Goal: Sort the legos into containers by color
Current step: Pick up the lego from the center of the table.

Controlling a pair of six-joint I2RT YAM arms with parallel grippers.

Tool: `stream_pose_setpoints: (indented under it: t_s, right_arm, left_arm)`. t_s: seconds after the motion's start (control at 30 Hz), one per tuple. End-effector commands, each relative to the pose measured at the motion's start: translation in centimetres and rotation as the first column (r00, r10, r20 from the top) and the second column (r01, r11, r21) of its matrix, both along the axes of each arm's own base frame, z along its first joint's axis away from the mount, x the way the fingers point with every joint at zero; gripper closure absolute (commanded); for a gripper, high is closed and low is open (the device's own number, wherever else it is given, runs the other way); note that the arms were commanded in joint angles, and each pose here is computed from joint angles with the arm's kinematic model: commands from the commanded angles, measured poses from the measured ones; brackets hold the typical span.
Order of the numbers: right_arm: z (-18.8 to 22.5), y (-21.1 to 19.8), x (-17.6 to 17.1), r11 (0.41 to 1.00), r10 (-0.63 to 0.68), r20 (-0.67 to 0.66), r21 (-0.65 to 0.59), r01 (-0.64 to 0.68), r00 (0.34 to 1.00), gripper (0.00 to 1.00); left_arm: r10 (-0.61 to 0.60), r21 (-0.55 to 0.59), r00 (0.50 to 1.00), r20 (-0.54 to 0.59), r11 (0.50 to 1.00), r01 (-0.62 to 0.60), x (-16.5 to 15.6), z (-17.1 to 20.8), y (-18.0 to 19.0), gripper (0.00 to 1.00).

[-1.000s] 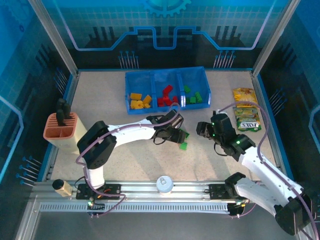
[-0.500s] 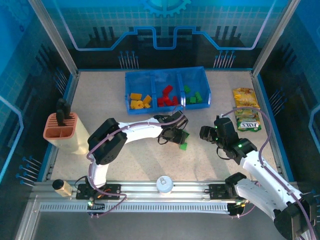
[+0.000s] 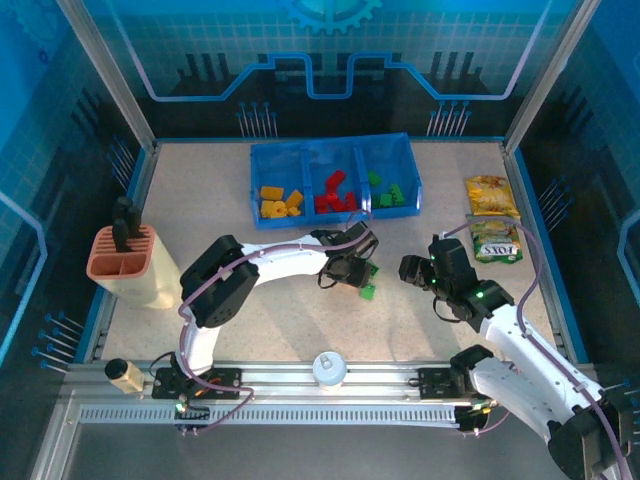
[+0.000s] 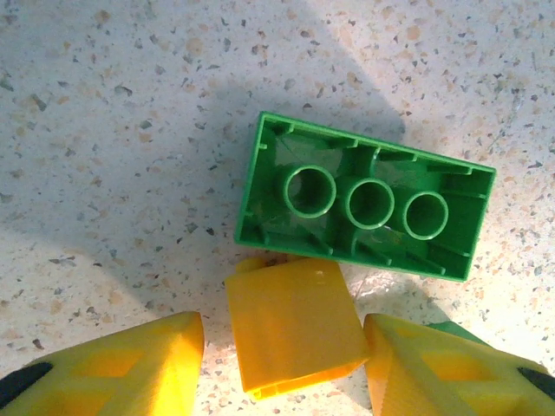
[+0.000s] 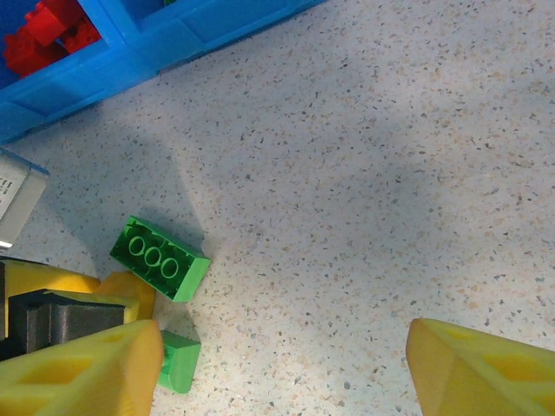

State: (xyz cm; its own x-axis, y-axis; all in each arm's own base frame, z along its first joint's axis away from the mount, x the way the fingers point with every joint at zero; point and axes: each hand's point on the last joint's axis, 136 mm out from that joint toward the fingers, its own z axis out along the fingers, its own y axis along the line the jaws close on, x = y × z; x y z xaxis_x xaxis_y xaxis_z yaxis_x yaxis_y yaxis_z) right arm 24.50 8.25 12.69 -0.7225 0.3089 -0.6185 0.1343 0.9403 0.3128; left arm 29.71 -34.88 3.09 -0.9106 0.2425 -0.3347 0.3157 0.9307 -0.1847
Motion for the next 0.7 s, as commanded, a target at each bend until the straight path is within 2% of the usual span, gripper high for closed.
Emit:
stream_pose_setpoints:
  t_s: [0.0, 0.2, 0.47, 0.67]
  right_arm:
    - [-0.1, -0.2, 0.0, 1.0, -0.022, 0.004, 0.023, 0.022, 1.0, 0.25]
    - [-0.3, -0.3, -0.2, 0.999, -0.025, 0.001, 0.025, 0.025, 1.0, 0.25]
    - [-0.6, -0.3, -0.2, 0.999, -0.028, 0.0, 0.026, 0.028, 1.0, 0.25]
    - [-0.6, -0.2, -0.1, 0.999, -0.026, 0.001, 0.036, 0.026, 1.0, 0.25]
  left_arm:
    - [-0.025, 0.055, 1.0, 0.004, 0.998, 0.025, 0.1, -0.7, 0.2, 0.49]
    - [-0.019, 0.068, 1.0, -0.007, 0.998, 0.019, 0.1, -1.3, 0.3, 0.5]
    - [0.008, 0.095, 1.0, 0.013, 0.995, -0.009, 0.3, -0.5, 1.7, 0.68]
    - [0.048, 0.045, 0.998, 0.029, 0.998, -0.049, 0.8, 1.2, 2.8, 0.69]
